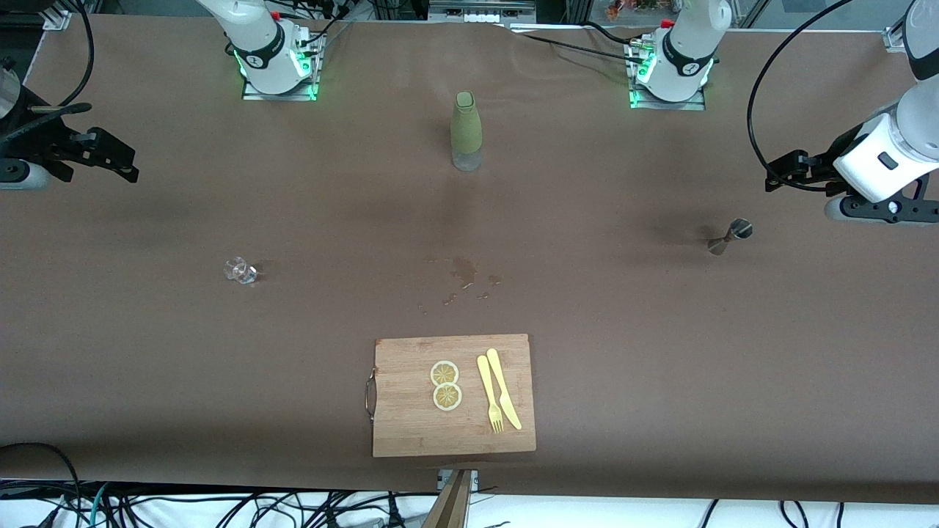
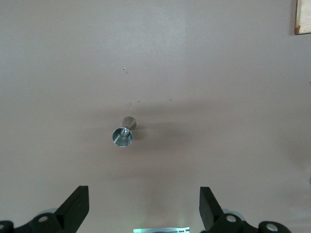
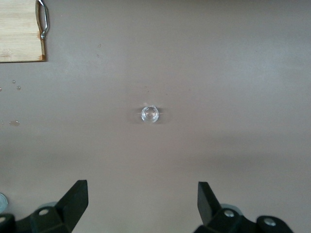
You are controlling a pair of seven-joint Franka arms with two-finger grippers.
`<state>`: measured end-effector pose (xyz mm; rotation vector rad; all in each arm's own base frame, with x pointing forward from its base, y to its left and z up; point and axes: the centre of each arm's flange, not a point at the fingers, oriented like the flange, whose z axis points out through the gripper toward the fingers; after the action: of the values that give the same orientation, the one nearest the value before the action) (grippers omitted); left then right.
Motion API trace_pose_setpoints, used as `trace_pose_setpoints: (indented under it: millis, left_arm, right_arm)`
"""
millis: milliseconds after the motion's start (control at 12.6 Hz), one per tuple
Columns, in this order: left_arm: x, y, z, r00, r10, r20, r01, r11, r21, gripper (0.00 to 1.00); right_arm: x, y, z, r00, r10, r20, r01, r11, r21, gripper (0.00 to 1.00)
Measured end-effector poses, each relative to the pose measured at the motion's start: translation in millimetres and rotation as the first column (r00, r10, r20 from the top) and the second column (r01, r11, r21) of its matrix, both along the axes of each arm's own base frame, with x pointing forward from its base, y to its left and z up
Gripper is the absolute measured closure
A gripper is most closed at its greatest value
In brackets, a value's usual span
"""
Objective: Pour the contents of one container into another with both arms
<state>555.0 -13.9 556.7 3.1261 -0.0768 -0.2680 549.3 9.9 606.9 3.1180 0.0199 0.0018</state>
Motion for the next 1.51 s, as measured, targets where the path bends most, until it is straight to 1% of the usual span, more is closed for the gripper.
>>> trace_pose_setpoints:
  millis: [239,636,1511]
  left_arm:
    - [1.0,0.2,-0.6,1.000,0.000,0.003,0.000,1.000,0.000,0.00]
    - [8.9,1.3,-6.4,1.000,0.002,0.026,-0.002,1.000,-0.003,0.00]
    - [7.2,-3.4,9.6,0.998,-0.017,0.057,0.017,1.000,-0.004,0.00]
  right_arm:
    - [0.0,0.0,0.0,1.000,0.000,0.000,0.000,1.000,0.000,0.00]
    - [0.1,0.0,-0.3,1.000,0.000,-0.001,0.000,1.000,0.000,0.00]
    - [0.3,-0.1,-0.6,1.000,0.000,-0.001,0.000,1.000,0.000,0.00]
